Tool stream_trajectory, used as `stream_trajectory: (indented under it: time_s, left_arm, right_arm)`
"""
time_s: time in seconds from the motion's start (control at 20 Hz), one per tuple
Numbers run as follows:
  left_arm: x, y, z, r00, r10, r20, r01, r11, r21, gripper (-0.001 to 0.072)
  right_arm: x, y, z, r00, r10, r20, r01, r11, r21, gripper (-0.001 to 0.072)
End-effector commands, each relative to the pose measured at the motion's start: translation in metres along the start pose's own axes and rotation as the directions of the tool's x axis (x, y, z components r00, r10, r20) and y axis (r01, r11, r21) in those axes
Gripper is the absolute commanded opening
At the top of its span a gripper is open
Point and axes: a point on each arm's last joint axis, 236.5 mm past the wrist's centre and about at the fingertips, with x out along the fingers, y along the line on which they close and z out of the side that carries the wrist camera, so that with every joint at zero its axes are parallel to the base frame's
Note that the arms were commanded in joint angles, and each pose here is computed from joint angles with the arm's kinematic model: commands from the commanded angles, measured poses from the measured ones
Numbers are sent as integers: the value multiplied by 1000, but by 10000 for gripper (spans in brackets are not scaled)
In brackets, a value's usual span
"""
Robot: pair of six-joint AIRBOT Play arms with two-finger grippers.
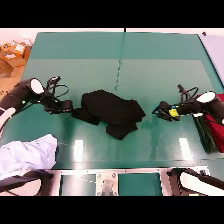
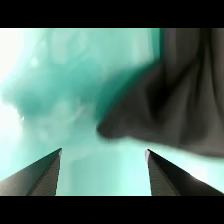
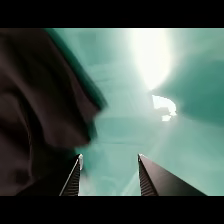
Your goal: Fold the shirts.
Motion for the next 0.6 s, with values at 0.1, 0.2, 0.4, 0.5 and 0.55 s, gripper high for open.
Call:
stream_trajectory:
  time_s: [0.1,0.2,0.4,0.5,0.55]
  left_arm:
    - [44,-30,14,977,-212,41,214,972,-93,597]
    - [47,-34,15,971,-237,38,239,967,-92,586]
    - [40,-44,13,963,-270,10,270,963,-10,26]
    - [25,-48,21,965,-261,6,260,964,54,26]
    - [11,-48,30,971,-238,20,235,967,101,26]
  right_arm:
    - [59,24,3,991,102,-89,-103,995,-11,401]
    - [78,33,1,987,95,-129,-101,994,-34,400]
    - [88,58,9,985,100,-138,-115,987,-108,56]
    - [73,75,28,986,127,-112,-144,975,-167,16]
    - [60,86,39,984,148,-101,-165,968,-188,16]
